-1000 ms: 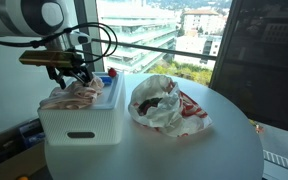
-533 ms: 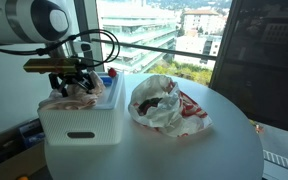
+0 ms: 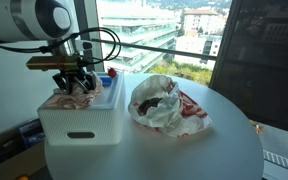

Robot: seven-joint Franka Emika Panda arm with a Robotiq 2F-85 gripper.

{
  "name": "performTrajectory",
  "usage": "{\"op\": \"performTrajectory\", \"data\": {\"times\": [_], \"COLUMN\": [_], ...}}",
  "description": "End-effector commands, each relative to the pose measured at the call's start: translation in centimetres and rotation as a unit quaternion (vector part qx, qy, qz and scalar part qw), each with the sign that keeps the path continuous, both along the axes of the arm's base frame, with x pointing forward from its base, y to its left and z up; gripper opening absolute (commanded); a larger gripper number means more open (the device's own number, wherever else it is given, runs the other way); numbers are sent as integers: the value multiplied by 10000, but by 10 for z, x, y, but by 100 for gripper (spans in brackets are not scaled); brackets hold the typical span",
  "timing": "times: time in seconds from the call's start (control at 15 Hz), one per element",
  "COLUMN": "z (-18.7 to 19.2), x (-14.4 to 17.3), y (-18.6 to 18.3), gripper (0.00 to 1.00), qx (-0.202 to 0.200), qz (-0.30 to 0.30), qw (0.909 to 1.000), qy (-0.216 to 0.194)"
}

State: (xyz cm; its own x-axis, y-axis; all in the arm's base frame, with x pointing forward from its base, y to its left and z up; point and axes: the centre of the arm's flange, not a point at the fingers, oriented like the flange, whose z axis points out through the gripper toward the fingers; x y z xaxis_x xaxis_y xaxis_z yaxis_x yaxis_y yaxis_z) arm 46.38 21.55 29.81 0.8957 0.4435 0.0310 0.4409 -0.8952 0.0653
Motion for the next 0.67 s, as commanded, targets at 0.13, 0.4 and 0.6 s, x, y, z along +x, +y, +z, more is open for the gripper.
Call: {"op": "performTrajectory", "data": {"times": [0.13, 0.4, 0.6], "z": [21, 64, 93], "x": [2, -5, -5], "y": [6, 7, 2], "gripper": [6, 4, 6], "qx": [60, -337, -1091], "qz": [-157, -403, -627], "qw": [9998, 9985, 9908], "qy": [-56, -138, -488]}}
